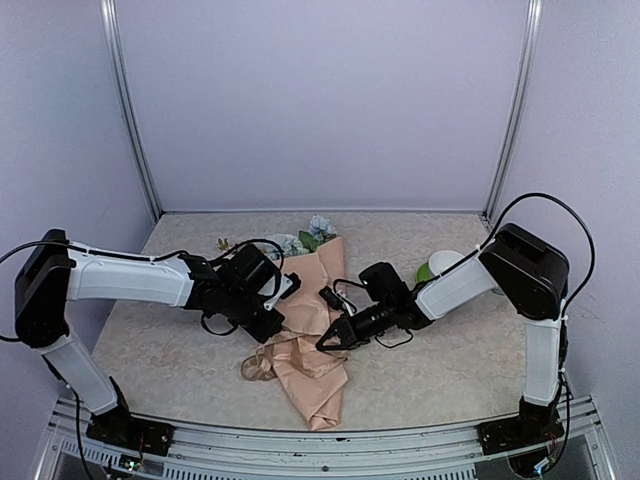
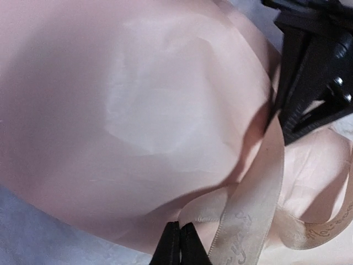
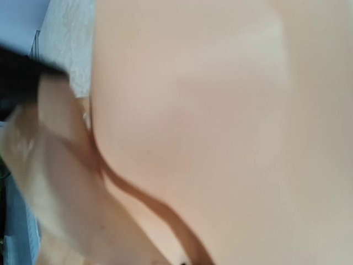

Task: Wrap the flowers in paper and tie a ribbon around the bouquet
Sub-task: Cross the ribbon over the folded bouquet.

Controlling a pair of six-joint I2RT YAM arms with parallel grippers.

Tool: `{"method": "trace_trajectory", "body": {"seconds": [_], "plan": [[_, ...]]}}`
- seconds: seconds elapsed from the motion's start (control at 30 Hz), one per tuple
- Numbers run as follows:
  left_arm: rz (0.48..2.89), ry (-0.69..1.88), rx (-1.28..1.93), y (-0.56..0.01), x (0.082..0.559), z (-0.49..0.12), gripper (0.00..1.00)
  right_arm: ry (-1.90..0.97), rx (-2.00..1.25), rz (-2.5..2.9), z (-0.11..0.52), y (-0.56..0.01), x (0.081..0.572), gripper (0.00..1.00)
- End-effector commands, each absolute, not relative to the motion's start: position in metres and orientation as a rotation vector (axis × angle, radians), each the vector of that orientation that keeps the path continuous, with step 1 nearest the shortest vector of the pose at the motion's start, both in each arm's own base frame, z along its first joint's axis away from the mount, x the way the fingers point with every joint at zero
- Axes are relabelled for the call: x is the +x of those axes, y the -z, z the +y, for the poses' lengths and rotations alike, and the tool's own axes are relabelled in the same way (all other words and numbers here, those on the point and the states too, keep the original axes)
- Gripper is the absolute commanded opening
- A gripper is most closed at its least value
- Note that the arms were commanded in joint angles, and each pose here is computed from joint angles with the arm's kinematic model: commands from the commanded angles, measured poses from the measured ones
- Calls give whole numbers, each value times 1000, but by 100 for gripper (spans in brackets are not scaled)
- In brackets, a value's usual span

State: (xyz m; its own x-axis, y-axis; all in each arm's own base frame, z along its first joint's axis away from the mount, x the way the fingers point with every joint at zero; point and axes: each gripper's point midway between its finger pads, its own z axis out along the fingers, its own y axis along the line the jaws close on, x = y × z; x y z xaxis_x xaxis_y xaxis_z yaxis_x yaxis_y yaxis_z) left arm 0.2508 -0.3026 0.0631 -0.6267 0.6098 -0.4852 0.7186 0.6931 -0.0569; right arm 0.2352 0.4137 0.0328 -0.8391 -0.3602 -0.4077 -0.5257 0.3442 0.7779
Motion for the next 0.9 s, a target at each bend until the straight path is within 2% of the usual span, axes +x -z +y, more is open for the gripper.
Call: {"method": "trace_trajectory", "body": {"seconds": [0.0,0.13,0.37,0.43,0.6,0.87], "plan": [[2360,280,792,-102,286,-296,12,-1488,-805,2467,407,-25,234,4],[2225,370,696,-136,297,-305,11,-1492,-801,2476,407,-22,233,2],[2173,473,685,-134,298,-312,7,-1497,-806,2468,408,-25,233,4],[2164,516,691,-131,294,-316,7,-1498,-806,2461,408,-27,234,7],[2183,582,700,-113,286,-322,7,-1492,-812,2432,409,-40,236,26],[2275,648,703,-65,283,-334,6,-1417,-818,2415,403,-58,242,35]]}}
